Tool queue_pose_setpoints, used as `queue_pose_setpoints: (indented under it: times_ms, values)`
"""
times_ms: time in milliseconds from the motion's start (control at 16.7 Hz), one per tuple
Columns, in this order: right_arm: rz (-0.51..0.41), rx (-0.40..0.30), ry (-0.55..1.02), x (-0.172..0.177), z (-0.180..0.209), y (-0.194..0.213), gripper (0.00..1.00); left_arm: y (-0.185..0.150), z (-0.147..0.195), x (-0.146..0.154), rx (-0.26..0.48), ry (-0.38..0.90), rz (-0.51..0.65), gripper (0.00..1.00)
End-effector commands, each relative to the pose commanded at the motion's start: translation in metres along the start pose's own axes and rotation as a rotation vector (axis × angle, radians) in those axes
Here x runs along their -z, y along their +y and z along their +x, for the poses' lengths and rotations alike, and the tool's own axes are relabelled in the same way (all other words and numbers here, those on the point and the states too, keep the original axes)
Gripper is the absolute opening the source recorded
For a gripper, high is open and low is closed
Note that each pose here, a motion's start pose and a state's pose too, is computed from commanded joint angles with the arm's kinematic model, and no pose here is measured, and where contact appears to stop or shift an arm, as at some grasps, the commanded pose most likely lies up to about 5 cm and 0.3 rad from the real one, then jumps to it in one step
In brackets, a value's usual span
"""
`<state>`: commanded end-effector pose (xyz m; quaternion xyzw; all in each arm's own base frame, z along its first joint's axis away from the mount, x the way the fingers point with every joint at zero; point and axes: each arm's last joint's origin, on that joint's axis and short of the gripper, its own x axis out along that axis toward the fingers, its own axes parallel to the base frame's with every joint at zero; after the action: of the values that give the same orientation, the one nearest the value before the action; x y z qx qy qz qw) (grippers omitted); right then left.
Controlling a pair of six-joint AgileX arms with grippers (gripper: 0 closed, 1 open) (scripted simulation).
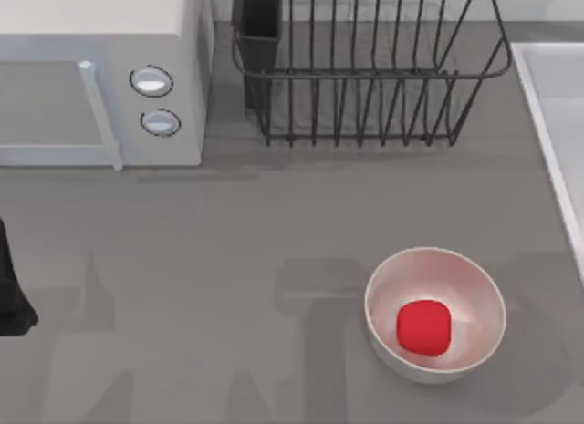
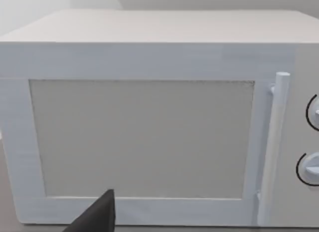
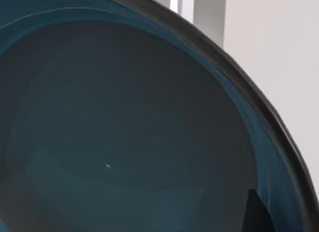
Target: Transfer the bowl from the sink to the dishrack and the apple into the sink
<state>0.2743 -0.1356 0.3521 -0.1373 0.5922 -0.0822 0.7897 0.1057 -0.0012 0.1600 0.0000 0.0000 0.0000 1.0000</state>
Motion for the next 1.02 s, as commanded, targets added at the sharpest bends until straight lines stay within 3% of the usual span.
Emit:
queue_pose_setpoints:
  times_ms: [240,420,540,720,1020]
  values:
    - [-0.051,0.168,-0.339,-0.077,-0.020,0.084,0.00,0.000,0.000,0.000,0.000,0.000,0.000,1.00]
    - [-0.016,0.185,-0.666,-0.113,-0.057,0.170,0.00,0.000,0.000,0.000,0.000,0.000,0.000,1.00]
    - [0.042,0.138,-0.867,-0.119,-0.087,0.226,0.00,0.000,0.000,0.000,0.000,0.000,0.000,1.00]
    - [0.152,0.015,-1.098,-0.107,-0.130,0.296,0.00,0.000,0.000,0.000,0.000,0.000,0.000,1.00]
    - [0.291,-0.156,-1.265,-0.076,-0.173,0.354,0.00,0.000,0.000,0.000,0.000,0.000,0.000,1.00]
